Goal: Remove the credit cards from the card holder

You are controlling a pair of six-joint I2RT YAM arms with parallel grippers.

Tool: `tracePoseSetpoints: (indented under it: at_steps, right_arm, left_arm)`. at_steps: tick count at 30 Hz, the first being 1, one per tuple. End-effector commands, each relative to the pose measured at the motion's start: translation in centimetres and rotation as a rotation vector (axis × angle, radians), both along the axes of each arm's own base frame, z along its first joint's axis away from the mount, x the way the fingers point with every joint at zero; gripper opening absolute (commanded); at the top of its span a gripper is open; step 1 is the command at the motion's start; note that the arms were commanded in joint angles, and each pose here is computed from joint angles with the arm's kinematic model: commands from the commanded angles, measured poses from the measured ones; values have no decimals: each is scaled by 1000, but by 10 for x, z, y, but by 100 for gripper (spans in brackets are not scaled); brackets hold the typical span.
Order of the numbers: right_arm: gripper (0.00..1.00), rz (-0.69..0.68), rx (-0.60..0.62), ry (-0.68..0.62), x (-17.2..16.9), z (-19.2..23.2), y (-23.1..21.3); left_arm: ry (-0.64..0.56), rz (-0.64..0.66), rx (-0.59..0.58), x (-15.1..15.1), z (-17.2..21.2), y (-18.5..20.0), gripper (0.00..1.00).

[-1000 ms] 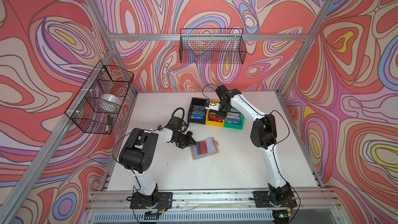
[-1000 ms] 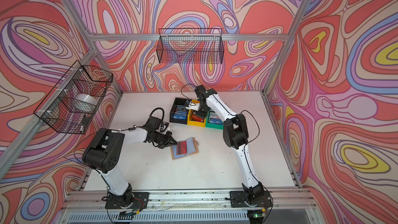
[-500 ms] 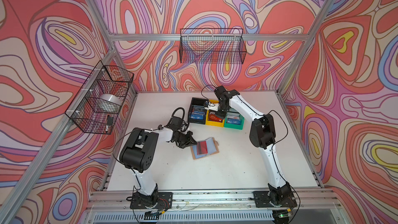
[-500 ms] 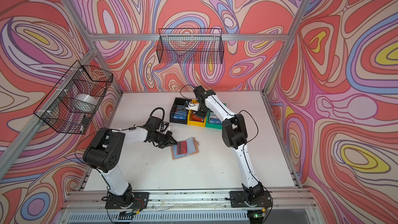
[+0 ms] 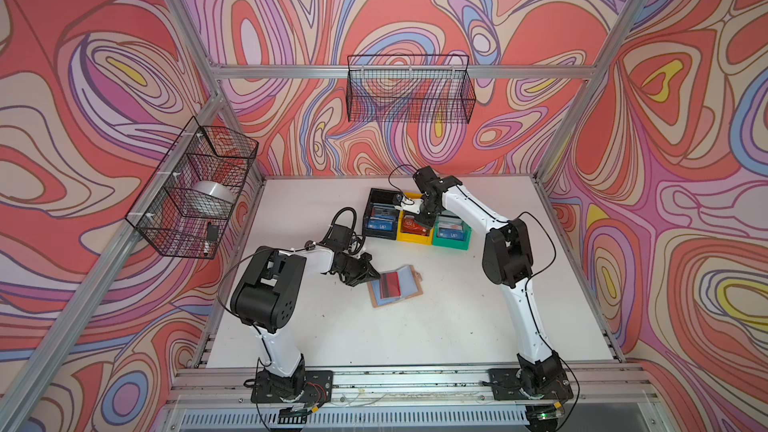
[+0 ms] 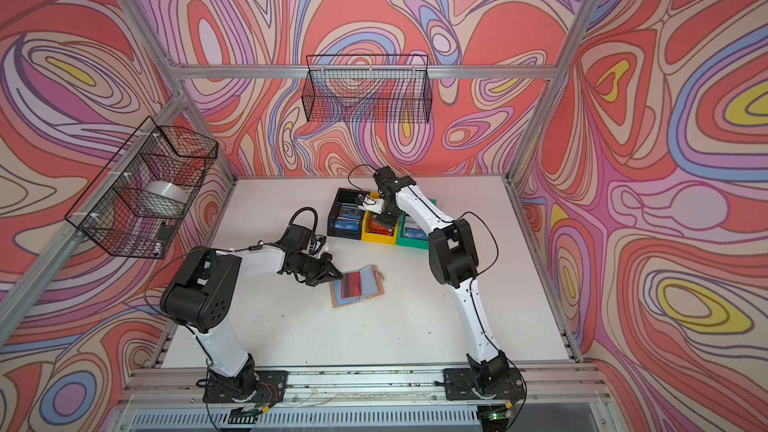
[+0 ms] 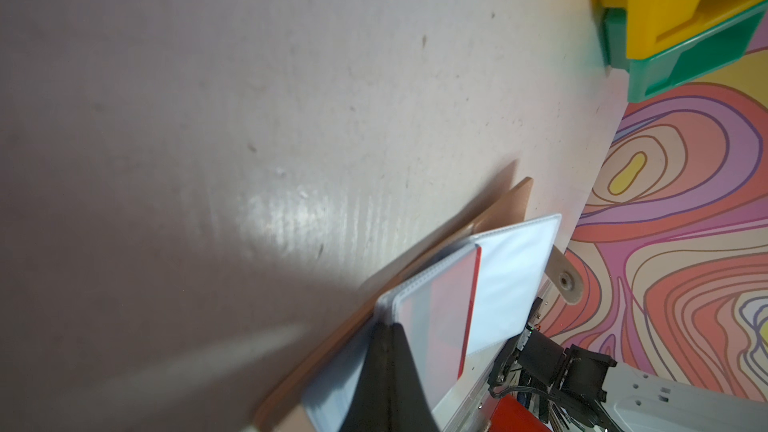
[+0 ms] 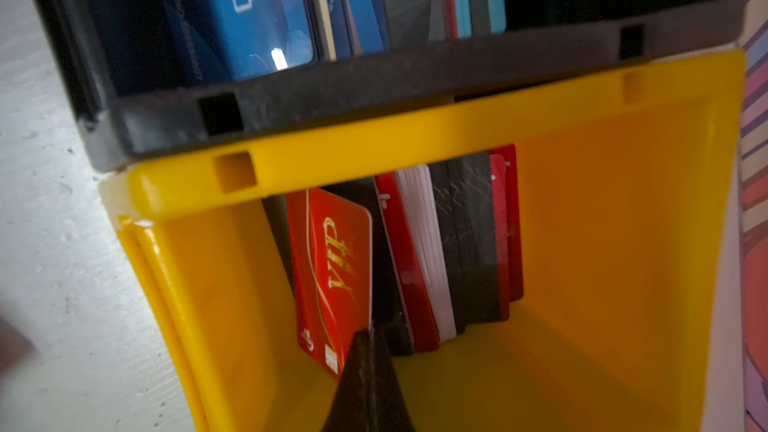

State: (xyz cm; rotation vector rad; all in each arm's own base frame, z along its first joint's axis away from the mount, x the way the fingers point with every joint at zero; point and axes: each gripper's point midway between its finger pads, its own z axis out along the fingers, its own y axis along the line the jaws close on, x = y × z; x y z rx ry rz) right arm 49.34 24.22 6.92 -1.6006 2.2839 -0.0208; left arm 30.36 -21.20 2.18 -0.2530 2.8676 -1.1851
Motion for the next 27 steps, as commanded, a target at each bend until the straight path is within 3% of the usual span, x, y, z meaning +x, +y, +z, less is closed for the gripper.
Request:
tracePoseSetpoints:
  at_steps: [1,3,9,16,18,21,27]
  right_arm:
    - [12,-3,-10,-8,-3,0,2]
    - [18,-12,-5,-26,0,3,2]
    - [20,-54,49,-95,8,34,6]
    - [27,-151,292,-163,-15,129,17]
    - [28,-184,389,-97,-38,142,23]
    - [28,-211,532,111,-90,148,35]
    - [29,-318,729,523,-163,113,64]
  left_arm:
    - [52,20,94,-13,-26,14,0]
    - [53,19,94,-12,-26,13,0]
    - [58,19,95,-13,-27,14,0]
    - [58,23,99,-14,-25,15,0]
    - [52,22,98,-13,-21,14,0]
    - [45,19,103,-12,-15,15,0]
    - [28,20,102,-11,-7,16,0]
